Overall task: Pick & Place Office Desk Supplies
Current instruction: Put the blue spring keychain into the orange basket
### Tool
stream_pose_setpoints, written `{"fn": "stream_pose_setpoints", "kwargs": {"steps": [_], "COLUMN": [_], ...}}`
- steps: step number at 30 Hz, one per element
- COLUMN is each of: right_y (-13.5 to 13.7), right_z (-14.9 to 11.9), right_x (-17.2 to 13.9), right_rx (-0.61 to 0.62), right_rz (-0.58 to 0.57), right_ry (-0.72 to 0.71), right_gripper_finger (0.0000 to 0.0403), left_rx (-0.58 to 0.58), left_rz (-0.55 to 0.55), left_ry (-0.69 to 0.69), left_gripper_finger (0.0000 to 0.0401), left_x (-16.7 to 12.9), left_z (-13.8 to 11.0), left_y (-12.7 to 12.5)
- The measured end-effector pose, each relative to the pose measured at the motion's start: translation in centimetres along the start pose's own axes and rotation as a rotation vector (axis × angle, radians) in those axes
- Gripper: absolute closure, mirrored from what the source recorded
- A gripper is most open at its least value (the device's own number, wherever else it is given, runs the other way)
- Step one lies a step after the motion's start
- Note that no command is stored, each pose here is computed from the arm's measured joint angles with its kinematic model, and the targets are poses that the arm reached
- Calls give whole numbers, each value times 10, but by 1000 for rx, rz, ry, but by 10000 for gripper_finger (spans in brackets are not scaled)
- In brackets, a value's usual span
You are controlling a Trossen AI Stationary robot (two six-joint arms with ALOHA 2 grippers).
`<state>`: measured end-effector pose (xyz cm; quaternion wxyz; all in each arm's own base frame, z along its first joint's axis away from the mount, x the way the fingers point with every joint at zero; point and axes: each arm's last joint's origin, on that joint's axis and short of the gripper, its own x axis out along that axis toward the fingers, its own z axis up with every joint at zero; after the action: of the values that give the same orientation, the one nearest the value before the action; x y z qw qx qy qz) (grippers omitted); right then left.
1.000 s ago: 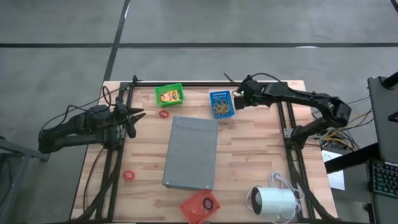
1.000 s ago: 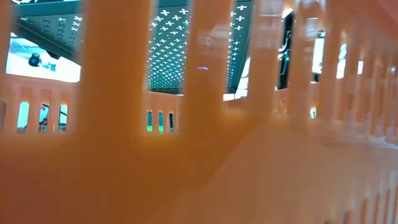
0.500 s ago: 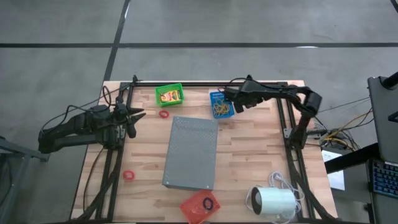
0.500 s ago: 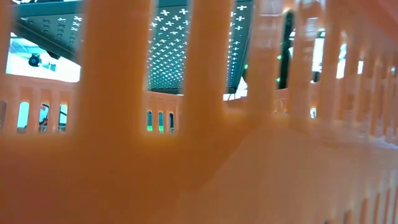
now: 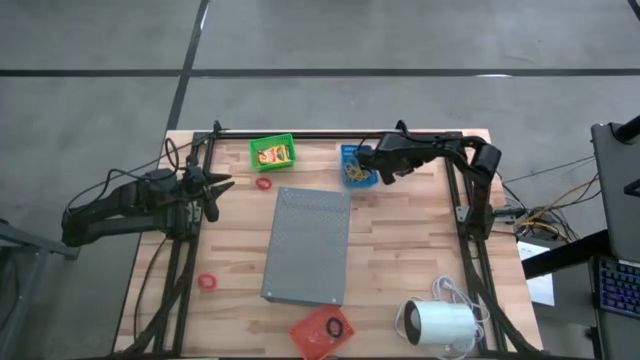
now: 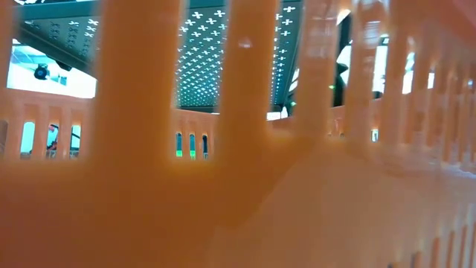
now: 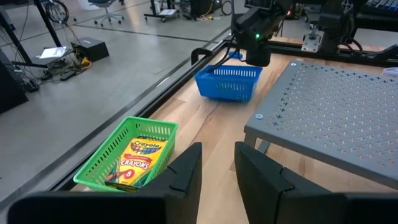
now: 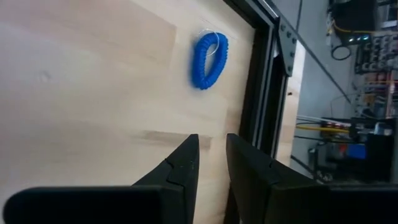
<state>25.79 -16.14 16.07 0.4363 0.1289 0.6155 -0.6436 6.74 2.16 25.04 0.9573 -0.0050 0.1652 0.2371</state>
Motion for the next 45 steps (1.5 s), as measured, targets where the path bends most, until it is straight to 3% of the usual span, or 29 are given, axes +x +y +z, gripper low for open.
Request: {"fn": "stream_pose_setpoints", "kwargs": {"steps": [8,17,29,31,37,45], "right_y": [-3,-10,-11,-15,-30,-30], "right_z": [7,9,-1,-4,-11,-9], "right_x": [13,21,1,-6,-8,17], "right_rx": [41,200,198,256,598,647], "right_rz": [54,58,82,95,130,73], "right_ry": [-19,10,-81,-109,-103,-19], "right_gripper_finger": [328,328,328,328,328,328], "left_rx": [0,0,0,0,0,0], "left_rz": [0,0,0,0,0,0], "left_ry": [-1,0,0,0,0,0], "left_gripper_finger": [303,303,303,303,303,303], "left_x": [0,0,0,0,0,0], "left_z": [0,0,0,0,0,0], "left_y": [0,0,0,0,0,0]}}
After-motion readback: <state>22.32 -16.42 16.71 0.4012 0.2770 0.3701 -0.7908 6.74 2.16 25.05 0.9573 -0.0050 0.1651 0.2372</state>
